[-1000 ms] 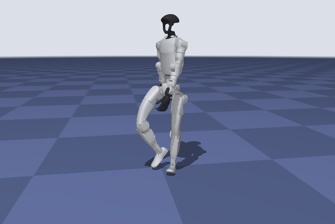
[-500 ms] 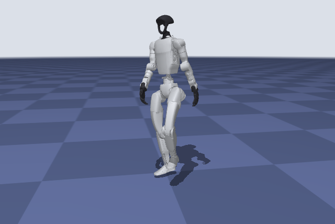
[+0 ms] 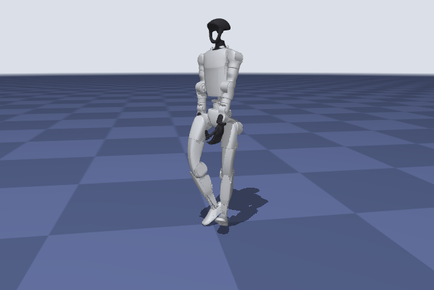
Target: In place motions
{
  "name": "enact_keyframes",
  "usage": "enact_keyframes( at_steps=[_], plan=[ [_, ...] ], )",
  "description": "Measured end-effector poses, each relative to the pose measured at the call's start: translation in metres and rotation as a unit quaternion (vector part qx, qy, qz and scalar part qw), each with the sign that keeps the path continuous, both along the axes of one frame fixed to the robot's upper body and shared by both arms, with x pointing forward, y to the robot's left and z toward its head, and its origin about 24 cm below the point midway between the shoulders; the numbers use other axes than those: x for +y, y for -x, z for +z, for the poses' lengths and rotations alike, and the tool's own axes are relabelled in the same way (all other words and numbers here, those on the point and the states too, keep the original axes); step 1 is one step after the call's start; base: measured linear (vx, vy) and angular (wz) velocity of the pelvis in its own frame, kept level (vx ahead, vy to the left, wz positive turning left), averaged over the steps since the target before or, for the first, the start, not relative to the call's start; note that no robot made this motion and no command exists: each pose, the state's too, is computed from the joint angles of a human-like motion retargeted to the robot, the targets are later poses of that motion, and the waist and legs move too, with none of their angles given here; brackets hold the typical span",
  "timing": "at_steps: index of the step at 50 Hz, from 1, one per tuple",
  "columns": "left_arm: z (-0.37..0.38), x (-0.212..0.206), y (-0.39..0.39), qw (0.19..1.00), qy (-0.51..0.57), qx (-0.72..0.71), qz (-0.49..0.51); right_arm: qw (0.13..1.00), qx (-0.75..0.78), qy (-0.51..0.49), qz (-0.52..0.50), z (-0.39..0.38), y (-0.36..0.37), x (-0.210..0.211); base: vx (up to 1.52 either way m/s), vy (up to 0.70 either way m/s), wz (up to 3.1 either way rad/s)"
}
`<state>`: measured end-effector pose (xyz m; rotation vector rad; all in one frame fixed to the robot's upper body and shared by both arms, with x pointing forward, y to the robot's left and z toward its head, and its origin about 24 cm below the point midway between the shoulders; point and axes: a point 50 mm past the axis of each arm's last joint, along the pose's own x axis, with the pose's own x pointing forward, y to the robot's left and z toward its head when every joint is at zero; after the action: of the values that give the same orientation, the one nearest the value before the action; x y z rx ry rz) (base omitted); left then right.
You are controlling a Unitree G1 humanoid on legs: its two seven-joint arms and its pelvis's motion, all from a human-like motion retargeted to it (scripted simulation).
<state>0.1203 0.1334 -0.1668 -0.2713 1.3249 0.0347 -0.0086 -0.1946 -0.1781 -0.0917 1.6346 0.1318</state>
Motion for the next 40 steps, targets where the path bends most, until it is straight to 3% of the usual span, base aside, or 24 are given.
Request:
enact_keyframes(
  at_steps=[5, 13, 19, 23, 25, 31, 35, 40],
  plan=[
    [0.055, -0.018, -0.117, 0.972, 0.043, -0.228, -0.030, 0.992, 0.089, 0.069, -0.057, 0.015, 0.062, -0.036, -0.25, 0.11, -0.23],
    [0.056, -0.008, -0.120, 0.969, -0.026, -0.242, -0.026, 0.979, 0.129, 0.126, -0.096, 0.025, 0.094, -0.048, 0.07, -0.02, -0.21],
    [0.007, 0.005, -0.026, 0.996, -0.024, -0.079, -0.045, 0.989, 0.083, 0.092, -0.080, 0.013, 0.059, -0.029, 0.26, -0.06, -0.05],
    [-0.013, 0.016, 0.071, 0.996, -0.035, 0.079, -0.027, 0.998, 0.024, 0.048, -0.012, 0.002, 0.014, 0.000, 0.35, -0.09, -0.23],
    [-0.014, 0.025, 0.113, 0.988, -0.031, 0.154, -0.007, 0.998, -0.051, -0.015, 0.044, -0.001, -0.049, 0.025, -0.19, -0.06, 0.19],
    [-0.001, 0.041, 0.210, 0.958, -0.039, 0.276, 0.072, 0.933, -0.301, -0.122, 0.152, 0.040, -0.194, 0.094, -0.08, -0.07, -0.47],
    [0.017, 0.038, 0.268, 0.930, -0.034, 0.359, 0.075, 0.896, -0.397, -0.138, 0.140, 0.069, -0.236, 0.113, 0.11, -0.01, -0.67],
    [0.028, 0.021, 0.296, 0.908, -0.016, 0.388, 0.157, 0.851, -0.474, -0.163, 0.157, 0.098, -0.263, 0.128, 0.05, 0.03, -0.06]
  ],
)
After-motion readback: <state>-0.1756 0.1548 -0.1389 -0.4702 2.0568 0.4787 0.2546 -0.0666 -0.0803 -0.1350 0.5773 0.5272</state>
